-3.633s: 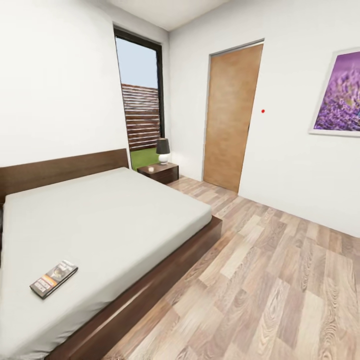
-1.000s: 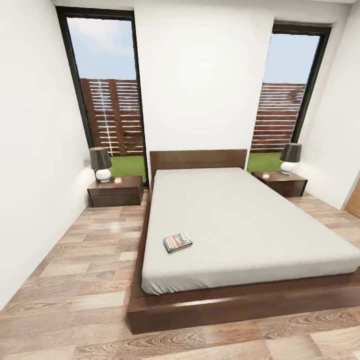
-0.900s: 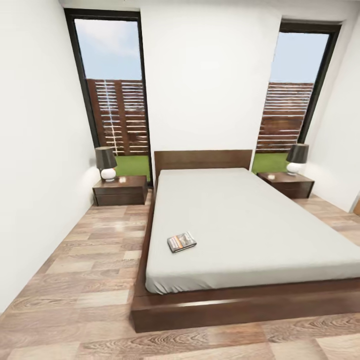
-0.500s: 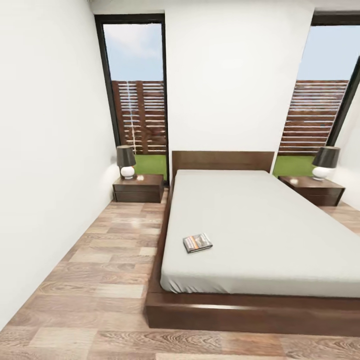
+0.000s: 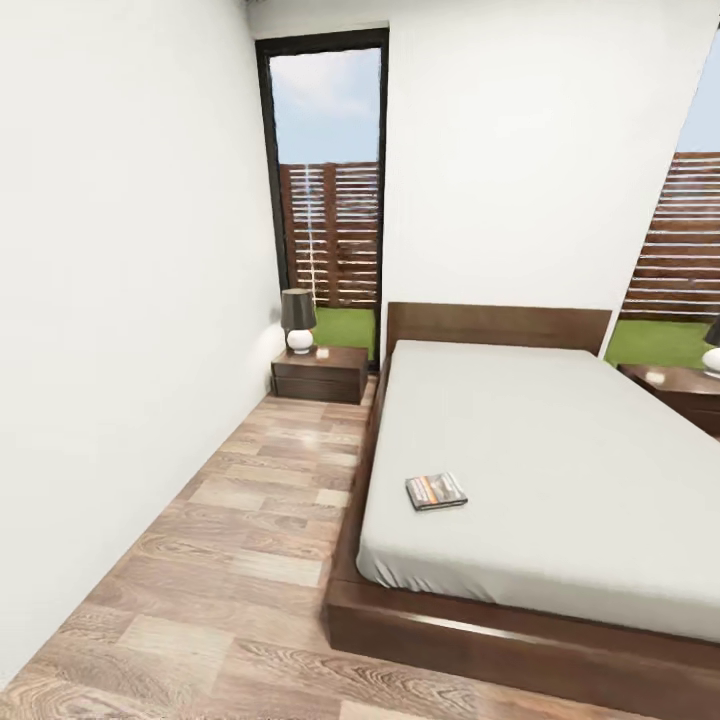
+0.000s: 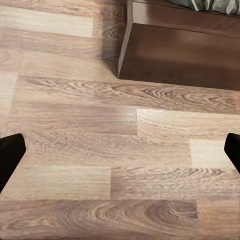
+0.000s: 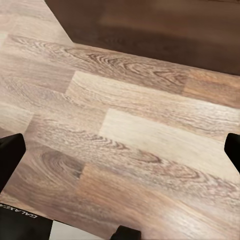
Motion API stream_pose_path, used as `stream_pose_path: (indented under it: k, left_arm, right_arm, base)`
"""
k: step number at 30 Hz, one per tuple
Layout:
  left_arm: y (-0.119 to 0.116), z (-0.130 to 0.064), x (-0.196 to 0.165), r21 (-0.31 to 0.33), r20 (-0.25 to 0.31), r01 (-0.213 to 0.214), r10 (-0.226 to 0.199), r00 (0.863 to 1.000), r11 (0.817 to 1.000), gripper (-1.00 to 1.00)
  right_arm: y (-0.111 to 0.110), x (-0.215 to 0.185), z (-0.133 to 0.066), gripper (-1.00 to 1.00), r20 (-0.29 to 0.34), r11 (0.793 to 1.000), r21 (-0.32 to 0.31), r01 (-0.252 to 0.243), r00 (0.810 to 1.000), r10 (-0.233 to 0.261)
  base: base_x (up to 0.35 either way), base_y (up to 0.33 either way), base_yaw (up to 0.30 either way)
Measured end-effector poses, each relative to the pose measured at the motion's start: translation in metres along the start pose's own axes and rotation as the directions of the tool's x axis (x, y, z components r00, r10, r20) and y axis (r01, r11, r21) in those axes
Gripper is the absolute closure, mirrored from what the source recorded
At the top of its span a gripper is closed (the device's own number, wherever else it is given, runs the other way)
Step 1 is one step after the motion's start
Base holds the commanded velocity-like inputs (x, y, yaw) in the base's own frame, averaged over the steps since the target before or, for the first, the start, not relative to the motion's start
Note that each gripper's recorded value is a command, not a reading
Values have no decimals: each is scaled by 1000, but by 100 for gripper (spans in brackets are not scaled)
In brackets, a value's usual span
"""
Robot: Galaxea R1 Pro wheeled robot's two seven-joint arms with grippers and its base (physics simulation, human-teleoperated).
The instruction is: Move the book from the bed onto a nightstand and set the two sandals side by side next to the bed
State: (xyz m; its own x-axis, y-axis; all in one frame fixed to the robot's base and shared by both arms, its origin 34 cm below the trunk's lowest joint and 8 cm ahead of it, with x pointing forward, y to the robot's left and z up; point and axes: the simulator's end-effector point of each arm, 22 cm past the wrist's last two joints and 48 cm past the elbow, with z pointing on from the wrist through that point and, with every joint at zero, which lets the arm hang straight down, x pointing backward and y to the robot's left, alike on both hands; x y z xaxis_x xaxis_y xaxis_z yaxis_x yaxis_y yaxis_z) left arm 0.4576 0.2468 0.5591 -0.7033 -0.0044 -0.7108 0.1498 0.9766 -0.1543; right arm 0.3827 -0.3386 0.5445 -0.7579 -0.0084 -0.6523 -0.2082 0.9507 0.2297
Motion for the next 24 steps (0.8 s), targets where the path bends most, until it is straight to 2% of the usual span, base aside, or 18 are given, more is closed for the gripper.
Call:
stream_pose_path:
  k: [24]
  left_arm:
    - [0,0,0,0,0,0,0,1000,1000,-100]
  right_arm:
    - [0,0,0,-100,0,1000,0,0,1000,0]
  base:
    - [0,0,293]
